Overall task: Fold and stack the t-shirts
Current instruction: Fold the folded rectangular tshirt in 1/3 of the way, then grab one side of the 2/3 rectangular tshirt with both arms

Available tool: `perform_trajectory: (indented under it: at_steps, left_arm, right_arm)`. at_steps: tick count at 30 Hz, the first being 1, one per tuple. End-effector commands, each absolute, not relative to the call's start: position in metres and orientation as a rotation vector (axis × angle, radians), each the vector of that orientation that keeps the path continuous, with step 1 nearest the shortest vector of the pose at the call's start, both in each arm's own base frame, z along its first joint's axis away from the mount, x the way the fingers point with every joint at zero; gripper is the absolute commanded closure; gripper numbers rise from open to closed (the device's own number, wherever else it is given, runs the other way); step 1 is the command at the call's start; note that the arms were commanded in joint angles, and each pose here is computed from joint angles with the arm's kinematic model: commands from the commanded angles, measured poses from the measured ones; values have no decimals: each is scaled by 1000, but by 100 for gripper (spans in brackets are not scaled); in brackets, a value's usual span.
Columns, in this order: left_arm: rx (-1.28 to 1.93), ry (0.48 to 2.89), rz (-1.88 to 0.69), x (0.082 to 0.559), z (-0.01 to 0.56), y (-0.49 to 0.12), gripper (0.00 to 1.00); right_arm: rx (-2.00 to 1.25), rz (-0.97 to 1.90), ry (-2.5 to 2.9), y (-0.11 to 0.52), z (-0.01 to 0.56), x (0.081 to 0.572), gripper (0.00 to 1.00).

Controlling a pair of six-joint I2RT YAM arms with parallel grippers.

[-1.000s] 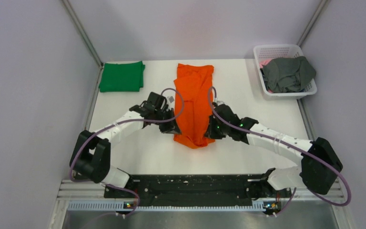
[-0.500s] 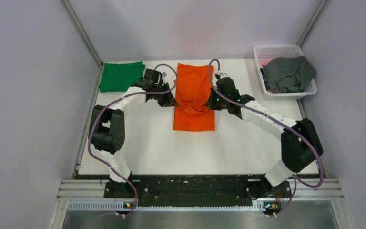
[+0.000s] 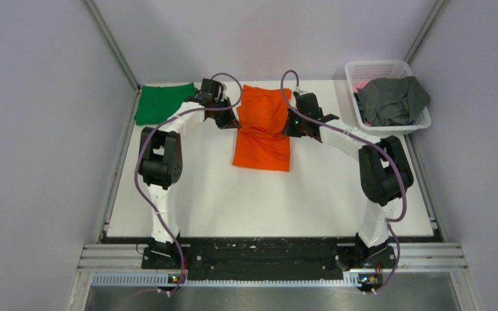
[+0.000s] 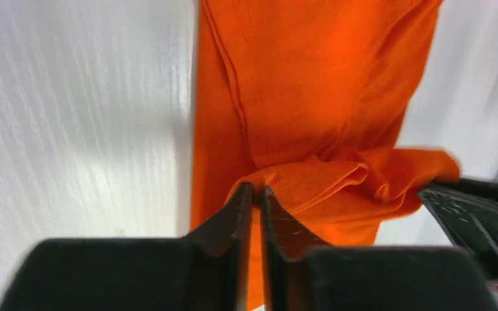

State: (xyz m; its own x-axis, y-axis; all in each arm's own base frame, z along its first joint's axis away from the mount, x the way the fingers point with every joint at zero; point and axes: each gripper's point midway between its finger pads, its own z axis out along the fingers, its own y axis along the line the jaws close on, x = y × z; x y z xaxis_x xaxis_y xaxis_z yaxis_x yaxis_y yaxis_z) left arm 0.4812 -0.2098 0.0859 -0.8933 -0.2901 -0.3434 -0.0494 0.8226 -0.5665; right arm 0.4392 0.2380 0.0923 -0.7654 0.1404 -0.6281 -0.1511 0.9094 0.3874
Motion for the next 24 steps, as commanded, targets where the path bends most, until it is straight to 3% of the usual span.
perform_trajectory:
  at_steps: [1, 2, 4, 5, 6, 11, 18, 24]
  left_arm:
    - [-237, 2580, -737, 500, 89, -204, 75]
    - [-242, 2586, -726, 502, 90, -203, 60]
    - [-257, 2576, -704, 503, 98, -197, 26]
    - [-262, 2565, -689, 503, 103, -194, 5]
    - [-266, 2556, -674, 500, 108, -190, 2]
    - [-288, 2562, -690, 456, 113, -183, 1]
    - [-324, 2686, -760, 365, 63, -183, 4]
    - [-404, 2735, -784, 358, 31, -187, 35]
  right_arm:
    - [-27, 580, 2291, 240, 108, 476, 54]
    - [-27, 576, 2293, 240, 107, 479, 32]
    - [-30, 581, 2298, 240, 109, 480, 4]
    - [-42, 593, 2295, 241, 113, 477, 2]
    - [-55, 607, 2295, 241, 116, 472, 1]
    - [-61, 709, 2344, 236, 113, 419, 1]
    - [3, 798, 2516, 231, 67, 323, 2]
    - [77, 806, 2563, 237, 38, 308, 26]
